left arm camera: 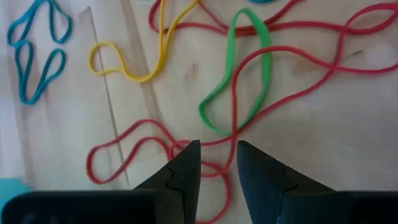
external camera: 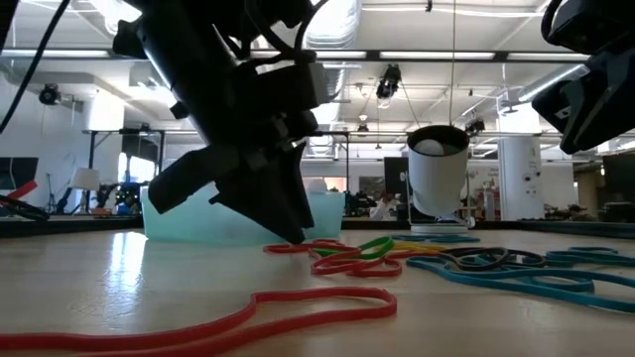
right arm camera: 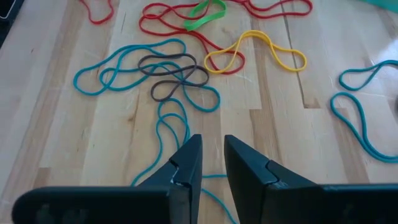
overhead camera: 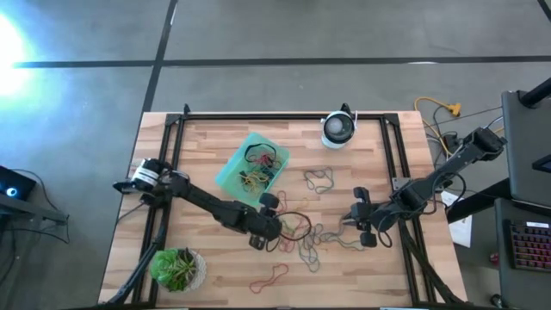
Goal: Pick and place rubber bands into bin
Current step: Put the red rubber band into the green bin
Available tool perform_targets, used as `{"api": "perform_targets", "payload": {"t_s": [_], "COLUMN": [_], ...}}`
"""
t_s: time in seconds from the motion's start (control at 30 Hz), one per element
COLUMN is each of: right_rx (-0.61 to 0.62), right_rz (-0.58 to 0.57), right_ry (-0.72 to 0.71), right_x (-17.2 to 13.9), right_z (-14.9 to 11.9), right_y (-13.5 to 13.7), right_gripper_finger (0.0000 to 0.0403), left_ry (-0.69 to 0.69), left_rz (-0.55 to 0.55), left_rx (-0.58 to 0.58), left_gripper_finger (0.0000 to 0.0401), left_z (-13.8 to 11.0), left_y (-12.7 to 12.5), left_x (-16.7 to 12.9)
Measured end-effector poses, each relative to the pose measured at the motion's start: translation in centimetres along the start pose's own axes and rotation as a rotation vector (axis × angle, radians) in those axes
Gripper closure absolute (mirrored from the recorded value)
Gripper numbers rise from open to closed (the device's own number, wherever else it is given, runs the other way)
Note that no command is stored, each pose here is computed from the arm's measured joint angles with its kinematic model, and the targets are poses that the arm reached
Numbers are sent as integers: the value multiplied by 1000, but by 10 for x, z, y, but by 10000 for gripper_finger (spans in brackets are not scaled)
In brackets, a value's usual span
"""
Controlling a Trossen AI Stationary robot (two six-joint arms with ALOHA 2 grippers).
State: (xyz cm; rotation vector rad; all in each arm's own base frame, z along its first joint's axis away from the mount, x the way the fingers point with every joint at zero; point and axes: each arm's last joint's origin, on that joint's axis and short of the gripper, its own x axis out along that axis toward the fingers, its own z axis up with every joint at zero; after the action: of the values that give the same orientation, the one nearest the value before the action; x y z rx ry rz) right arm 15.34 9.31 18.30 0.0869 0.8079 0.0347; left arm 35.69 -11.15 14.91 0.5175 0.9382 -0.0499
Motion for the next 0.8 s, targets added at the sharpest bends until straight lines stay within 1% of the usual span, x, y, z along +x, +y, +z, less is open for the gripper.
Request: {"api": "perform_targets", "payload": {"t_s": [0.13, 0.27, 0.37, 0.63, 0.7, 0.8], "right_rx": [0, 0, 0, 0, 0, -3], "right_rz": [0, 0, 0, 1, 0, 1], "right_ry": [0, 0, 0, -1, -1, -1], "right_x": [0, 0, 0, 0, 0, 0], "right_z": [0, 0, 0, 0, 0, 0], "right_y": [0, 0, 0, 0, 0, 0], "right_gripper_finger": [340, 339, 340, 342, 344, 344], "left_ry": [1, -2, 13, 14, 13, 9], "left_rz": [-6, -47, -50, -66, -75, -108], "left_rx": [-17, -44, -45, -58, -58, -62], "left_gripper_finger": [313, 313, 313, 314, 322, 345], "left_z": [-1, -2, -4, -6, -6, -6], "left_y": [3, 6, 6, 9, 9, 10], "left_x": [1, 4, 9, 11, 11, 12]}}
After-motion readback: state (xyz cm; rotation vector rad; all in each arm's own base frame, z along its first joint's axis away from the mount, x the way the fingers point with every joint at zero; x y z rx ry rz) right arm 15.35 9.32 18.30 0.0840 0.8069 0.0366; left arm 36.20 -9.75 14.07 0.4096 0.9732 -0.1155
